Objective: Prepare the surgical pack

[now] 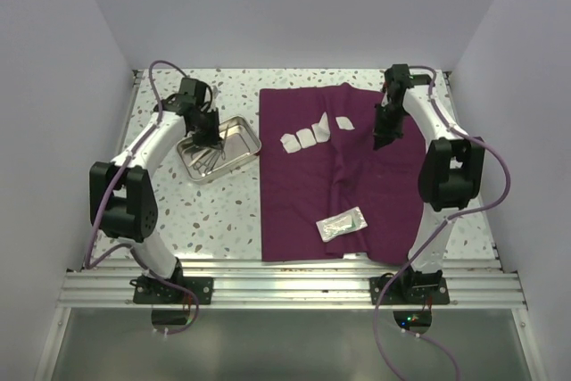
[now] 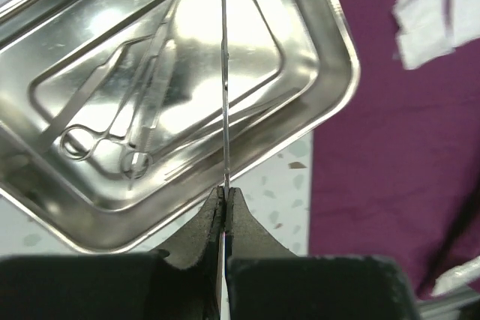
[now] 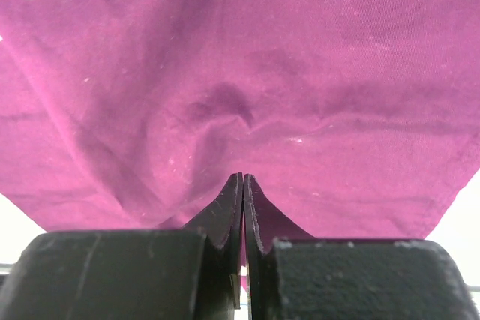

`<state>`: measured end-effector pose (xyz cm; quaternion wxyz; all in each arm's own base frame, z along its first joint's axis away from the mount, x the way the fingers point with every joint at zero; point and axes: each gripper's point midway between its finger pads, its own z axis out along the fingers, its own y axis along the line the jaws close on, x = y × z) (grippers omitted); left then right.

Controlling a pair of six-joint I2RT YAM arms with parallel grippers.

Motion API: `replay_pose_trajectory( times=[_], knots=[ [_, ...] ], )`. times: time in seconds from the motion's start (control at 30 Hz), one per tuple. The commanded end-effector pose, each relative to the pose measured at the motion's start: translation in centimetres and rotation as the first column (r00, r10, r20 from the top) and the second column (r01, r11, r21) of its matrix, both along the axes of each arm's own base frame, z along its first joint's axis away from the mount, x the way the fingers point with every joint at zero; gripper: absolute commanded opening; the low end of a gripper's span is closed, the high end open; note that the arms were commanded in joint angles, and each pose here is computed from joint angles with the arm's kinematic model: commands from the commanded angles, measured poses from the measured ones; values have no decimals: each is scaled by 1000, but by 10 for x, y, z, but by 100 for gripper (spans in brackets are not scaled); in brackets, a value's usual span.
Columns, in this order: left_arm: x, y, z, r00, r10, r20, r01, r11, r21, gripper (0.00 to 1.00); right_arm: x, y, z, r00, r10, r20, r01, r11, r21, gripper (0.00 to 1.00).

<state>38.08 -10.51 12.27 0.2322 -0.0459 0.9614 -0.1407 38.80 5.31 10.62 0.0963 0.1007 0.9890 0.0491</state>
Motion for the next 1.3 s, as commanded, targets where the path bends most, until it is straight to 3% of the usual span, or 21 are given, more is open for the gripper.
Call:
replay_pose_trajectory(
  times=[0.0, 0.07, 0.1, 0.17, 0.23, 0.4, 0.47, 0.5, 0.53, 0.63, 0.73, 0.87, 1.0, 1.27],
  knots=[
    [-4, 33, -13, 999, -2, -50, 12, 979, 203, 0, 3, -7, -6, 1000, -14, -4, 13, 1000, -18, 0],
    [-6, 43, -20, 998, 4, -67, 13, 966, 257, 1, 2, -12, -11, 1000, -19, -19, 19, 999, -40, 0],
    [-7, 45, -23, 997, 6, -76, 15, 963, 268, 9, 1, -14, -12, 999, -25, -28, 24, 999, -46, 0],
    [-7, 45, -24, 997, 6, -81, 16, 963, 268, 37, -5, -18, -17, 998, -40, -43, 37, 997, -60, 0],
    [-4, 41, -17, 998, 1, -59, 14, 968, 250, 48, -14, -26, -21, 997, -55, -56, 50, 994, -99, 0],
    [3, 25, 20, 999, -17, 30, 9, 972, 234, 59, -30, -42, -32, 993, -81, -86, 68, 987, -146, 0],
    [5, 2, 36, 995, -64, 77, 48, 979, 199, 55, -34, -49, -40, 991, -93, -98, 76, 984, -163, 0],
    [1, -31, 49, 984, -142, 112, 129, 984, 122, 51, -38, -51, -45, 989, -98, -110, 79, 983, -167, 0],
    [-3, -51, 52, 980, -160, 116, 154, 986, 57, 38, -38, -55, -47, 988, -109, -107, 89, 981, -174, 0],
    [-27, -117, 47, 958, -266, 104, 280, 945, -168, 12, -39, -60, -56, 987, -121, -109, 99, 976, -192, 0],
    [-50, -153, 22, 938, -342, 56, 344, 900, -269, 0, -43, -62, -67, 983, -129, -129, 101, 974, -202, 0],
    [-64, -173, -16, 925, -380, 12, 365, 877, -312, 0, -47, -70, -78, 981, -138, -135, 102, 964, -245, 0],
    [-84, -183, -70, 884, -443, -147, 372, 859, -351, 0, -49, -93, -88, 975, -167, -148, 116, 945, -306, 0],
    [-97, -157, -118, 887, -384, -256, 335, 917, -215, 0, -47, -145, -107, 959, -207, -194, 113, 906, -408, 0]
  ],
)
